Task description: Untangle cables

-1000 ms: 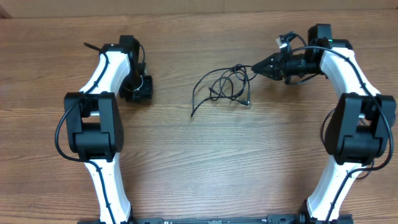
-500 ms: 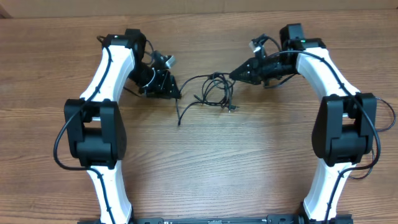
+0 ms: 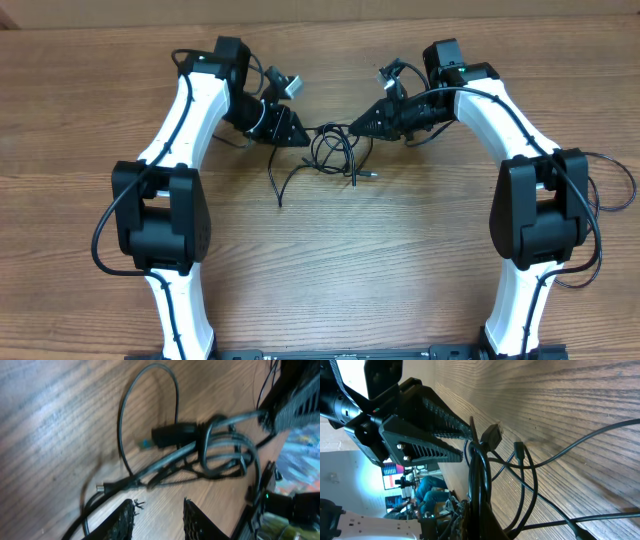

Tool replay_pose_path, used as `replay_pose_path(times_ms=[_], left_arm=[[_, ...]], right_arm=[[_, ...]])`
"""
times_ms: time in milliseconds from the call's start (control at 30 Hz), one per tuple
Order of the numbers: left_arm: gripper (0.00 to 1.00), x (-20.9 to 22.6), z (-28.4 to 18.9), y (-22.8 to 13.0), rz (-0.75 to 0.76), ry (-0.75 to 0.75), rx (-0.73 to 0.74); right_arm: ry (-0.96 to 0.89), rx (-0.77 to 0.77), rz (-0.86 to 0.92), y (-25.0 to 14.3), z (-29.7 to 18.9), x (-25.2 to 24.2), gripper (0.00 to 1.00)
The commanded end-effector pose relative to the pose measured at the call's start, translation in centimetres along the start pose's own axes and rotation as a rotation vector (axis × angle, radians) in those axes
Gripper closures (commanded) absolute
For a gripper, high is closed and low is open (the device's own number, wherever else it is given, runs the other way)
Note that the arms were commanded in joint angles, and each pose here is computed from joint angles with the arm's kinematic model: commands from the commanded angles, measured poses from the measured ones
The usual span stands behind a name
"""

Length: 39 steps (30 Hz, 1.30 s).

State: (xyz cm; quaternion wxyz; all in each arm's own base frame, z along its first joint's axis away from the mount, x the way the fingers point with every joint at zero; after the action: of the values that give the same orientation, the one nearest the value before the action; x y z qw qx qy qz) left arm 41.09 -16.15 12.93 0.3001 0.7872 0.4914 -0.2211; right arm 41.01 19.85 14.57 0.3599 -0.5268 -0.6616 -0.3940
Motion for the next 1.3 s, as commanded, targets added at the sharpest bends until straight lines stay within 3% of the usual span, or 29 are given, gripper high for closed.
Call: replay_pose_path(times_ms=[0, 233, 567, 867, 1033, 1200, 1267], left_arm=[[0.68, -2.4, 0.1, 1.1, 0.02, -0.022, -0.029], [0.61, -3.3, 1.3, 1.8, -0.013, -0.01, -0.034], [0.62, -1.9, 1.9, 1.9, -0.122, 0.076, -0.043], [0.48, -2.1, 2.5, 2.4, -0.139, 0.073, -0.054], [0.51, -1.5, 4.1, 1.8, -0.178, 0.108, -0.017], [0.64, -0.6, 5.2, 1.9, -0.182, 0.137, -0.009], [0.66, -0.1, 5.1, 1.9, -0.194, 0.169, -0.015]], right_arm=[[0.009, -0.018, -0.069, 0.4, -0.5, 2.2, 0.96], [0.009, -0.018, -0.068, 0.4, -0.5, 2.2, 0.96], [0.01, -0.018, -0.065, 0.4, -0.5, 2.2, 0.96], [0.035, -0.016, -0.066, 0.4, -0.5, 2.5, 0.96], [0.036, -0.016, -0.065, 0.3, -0.5, 2.5, 0.96], [0.036, -0.013, -0.066, 0.3, -0.4, 2.6, 0.96], [0.037, -0.011, -0.066, 0.3, -0.3, 2.6, 0.96]])
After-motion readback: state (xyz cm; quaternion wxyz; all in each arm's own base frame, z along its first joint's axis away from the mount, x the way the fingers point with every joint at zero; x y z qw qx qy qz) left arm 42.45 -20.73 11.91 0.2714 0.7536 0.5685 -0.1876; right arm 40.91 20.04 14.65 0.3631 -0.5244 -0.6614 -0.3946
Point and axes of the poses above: each gripper's point midway between its finger pads, its own z axis out along the fingers, its own x axis along the line the jaws close on, y = z × x, the point moved 3 cm from there along -z, back along the fingers
